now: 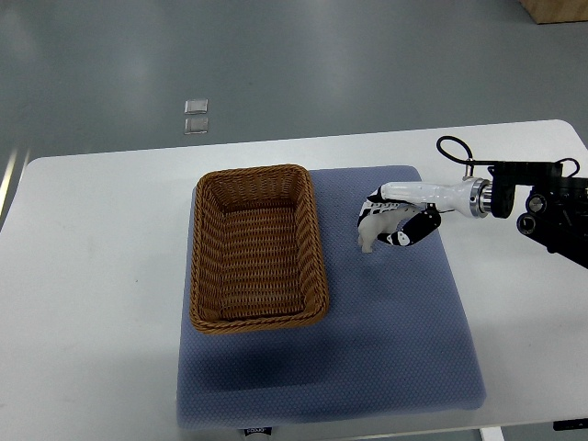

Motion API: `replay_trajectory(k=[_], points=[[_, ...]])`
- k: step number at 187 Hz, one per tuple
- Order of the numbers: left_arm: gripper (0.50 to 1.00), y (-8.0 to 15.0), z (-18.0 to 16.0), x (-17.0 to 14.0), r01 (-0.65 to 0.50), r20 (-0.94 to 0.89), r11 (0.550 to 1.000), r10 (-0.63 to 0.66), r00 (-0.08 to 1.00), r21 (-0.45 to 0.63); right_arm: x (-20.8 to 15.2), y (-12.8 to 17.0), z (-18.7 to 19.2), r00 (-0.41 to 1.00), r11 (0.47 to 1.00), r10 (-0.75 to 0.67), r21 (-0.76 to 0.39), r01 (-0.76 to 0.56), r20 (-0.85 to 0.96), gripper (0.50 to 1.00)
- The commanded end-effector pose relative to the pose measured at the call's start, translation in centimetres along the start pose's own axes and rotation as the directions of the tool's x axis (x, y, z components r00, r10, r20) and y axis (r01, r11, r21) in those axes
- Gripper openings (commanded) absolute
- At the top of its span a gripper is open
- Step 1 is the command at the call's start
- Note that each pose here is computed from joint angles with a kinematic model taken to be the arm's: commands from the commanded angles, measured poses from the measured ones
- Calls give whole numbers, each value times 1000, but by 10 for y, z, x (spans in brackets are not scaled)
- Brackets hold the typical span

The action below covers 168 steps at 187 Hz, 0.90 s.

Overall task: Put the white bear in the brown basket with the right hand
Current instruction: 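Close the right hand fingers around the white bear, then lift the white bear with the right hand above the mat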

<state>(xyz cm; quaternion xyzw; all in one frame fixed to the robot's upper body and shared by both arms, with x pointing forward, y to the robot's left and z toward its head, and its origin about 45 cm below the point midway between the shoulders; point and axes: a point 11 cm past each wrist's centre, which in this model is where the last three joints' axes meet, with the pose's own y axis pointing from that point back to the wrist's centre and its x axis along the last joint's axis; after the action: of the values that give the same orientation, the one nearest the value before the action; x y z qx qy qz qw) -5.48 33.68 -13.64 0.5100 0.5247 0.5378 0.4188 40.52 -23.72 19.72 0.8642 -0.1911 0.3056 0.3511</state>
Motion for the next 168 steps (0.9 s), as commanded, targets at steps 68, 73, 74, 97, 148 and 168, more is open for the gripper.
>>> replay_trajectory(k=[68,73,74,97,148,168], points=[[1000,0,0,0,1,0,1000,-1,1000,0,53,6,-28,994,996,69,68,-64,-81,500],[1000,0,0,0,1,0,1000,-1,1000,0,56,5,-32,994,995,70,75,-64,-87,500],[1000,0,0,0,1,0,1000,-1,1000,0,56,5,-32,994,995,70,75,-64,-87,500],[1000,0,0,0,0,0,1000,0,1000,0,69,2,-46,990,992,86,98,-75,-114,500],[1000,0,0,0,1,0,1000,-1,1000,0,99,-2,-80,978,987,103,138,-78,-183,500],[1000,0,0,0,0,0,1000,0,1000,0,106,-8,-97,974,983,107,167,-73,-202,500]])
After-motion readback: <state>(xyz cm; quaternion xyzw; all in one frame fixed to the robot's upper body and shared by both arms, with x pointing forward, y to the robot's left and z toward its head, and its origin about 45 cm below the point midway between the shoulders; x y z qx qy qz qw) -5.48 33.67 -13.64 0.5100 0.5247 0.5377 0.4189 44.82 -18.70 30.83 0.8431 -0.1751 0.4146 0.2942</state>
